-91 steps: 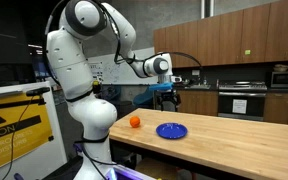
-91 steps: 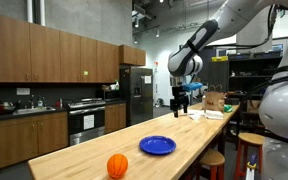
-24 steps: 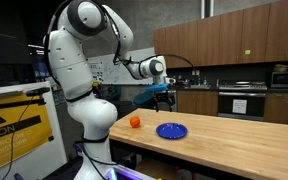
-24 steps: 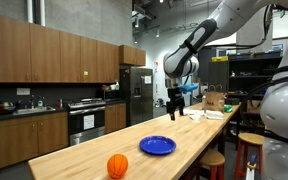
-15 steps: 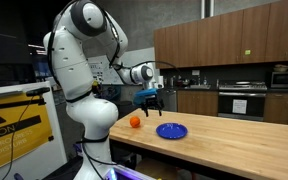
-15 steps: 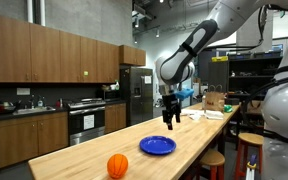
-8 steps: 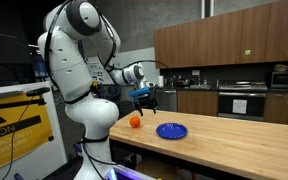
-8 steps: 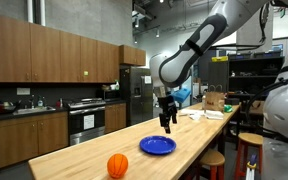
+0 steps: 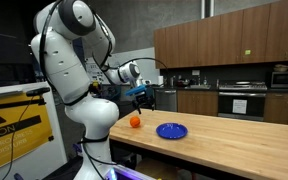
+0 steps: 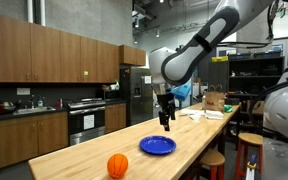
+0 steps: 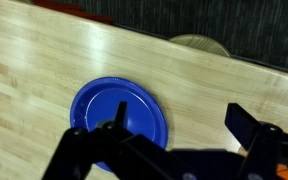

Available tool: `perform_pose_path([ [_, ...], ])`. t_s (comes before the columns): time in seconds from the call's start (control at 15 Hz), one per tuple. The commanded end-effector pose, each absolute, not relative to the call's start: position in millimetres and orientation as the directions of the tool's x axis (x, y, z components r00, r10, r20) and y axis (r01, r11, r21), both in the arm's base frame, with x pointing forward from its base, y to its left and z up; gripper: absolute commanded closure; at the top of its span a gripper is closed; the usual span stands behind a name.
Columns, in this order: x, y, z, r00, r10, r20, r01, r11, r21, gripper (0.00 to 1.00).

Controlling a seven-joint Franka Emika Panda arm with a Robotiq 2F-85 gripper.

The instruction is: Put the ball on the plate

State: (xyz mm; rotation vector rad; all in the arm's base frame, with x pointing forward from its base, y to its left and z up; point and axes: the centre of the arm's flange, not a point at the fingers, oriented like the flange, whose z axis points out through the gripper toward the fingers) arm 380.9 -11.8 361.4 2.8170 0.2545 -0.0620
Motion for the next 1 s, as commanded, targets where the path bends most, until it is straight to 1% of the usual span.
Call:
perform_pose_path([
  [0.0,380,-12,361,0.983,0.168,-0.070,0.181,-0.936,0.302,0.00],
  [0.47,380,-12,361,0.983,0.168,-0.070,0.182,-0.936,0.302,0.00],
  [0.93,389,39,373,0.958,0.278,-0.073,0.286,-0.894,0.346,0.00],
])
